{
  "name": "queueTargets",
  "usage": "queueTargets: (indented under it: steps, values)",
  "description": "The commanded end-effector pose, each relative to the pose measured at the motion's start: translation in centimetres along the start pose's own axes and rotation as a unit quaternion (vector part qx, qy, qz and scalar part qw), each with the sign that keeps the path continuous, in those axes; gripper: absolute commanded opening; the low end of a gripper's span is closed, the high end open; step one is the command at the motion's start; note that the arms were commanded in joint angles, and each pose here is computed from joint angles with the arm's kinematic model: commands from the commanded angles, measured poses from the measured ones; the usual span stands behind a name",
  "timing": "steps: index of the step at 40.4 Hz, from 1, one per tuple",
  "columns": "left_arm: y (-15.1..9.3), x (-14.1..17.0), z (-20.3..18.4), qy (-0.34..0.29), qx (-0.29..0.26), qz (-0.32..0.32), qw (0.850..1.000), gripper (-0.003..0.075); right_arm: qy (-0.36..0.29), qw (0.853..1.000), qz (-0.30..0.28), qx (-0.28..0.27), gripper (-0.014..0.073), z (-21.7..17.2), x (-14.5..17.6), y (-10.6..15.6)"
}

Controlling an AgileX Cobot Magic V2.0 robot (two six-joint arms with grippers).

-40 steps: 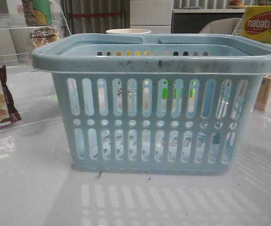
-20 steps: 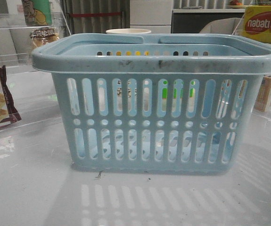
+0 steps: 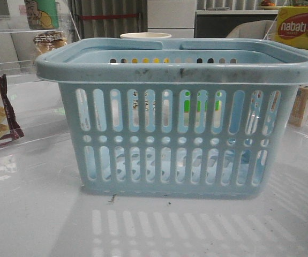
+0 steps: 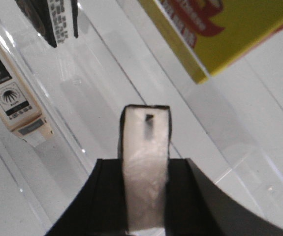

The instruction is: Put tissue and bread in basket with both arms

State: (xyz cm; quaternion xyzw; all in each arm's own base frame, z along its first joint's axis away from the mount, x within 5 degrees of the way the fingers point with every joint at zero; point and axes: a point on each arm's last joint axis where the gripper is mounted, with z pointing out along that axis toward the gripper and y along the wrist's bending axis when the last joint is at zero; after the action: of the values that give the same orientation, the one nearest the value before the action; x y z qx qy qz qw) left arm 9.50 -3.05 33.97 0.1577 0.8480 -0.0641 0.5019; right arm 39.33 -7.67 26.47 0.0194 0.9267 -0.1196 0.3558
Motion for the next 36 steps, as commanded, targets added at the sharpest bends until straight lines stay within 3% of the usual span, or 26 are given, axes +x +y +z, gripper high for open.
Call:
queueTargets:
  steps: [1,9,17,25,36]
  values:
    - [0.0,-1.5,-0.3,-0.049,0.000,0.004,0.999,0.0526,-0.093,0.996,0.003,0.016,0.0171,-4.9,-2.9,-1.2]
    - [0.0,-1.5,-0.3,-0.049,0.000,0.004,0.999,0.0526,-0.140,0.990,0.023,-0.003,0.0171,-11.1,-3.9,-0.4]
    - [0.0,-1.5,-0.3,-0.049,0.000,0.004,0.999,0.0526,-0.176,0.980,0.050,-0.079,0.0171,-18.0,-3.9,2.4]
    - [0.0,-1.5,-0.3,-0.049,0.000,0.004,0.999,0.0526,-0.183,0.967,0.012,-0.174,0.0171,-21.5,-3.3,7.6]
    - [0.0,-1.5,-0.3,-0.049,0.000,0.004,0.999,0.0526,-0.134,0.950,-0.084,-0.270,0.0171,-20.9,-1.3,16.5]
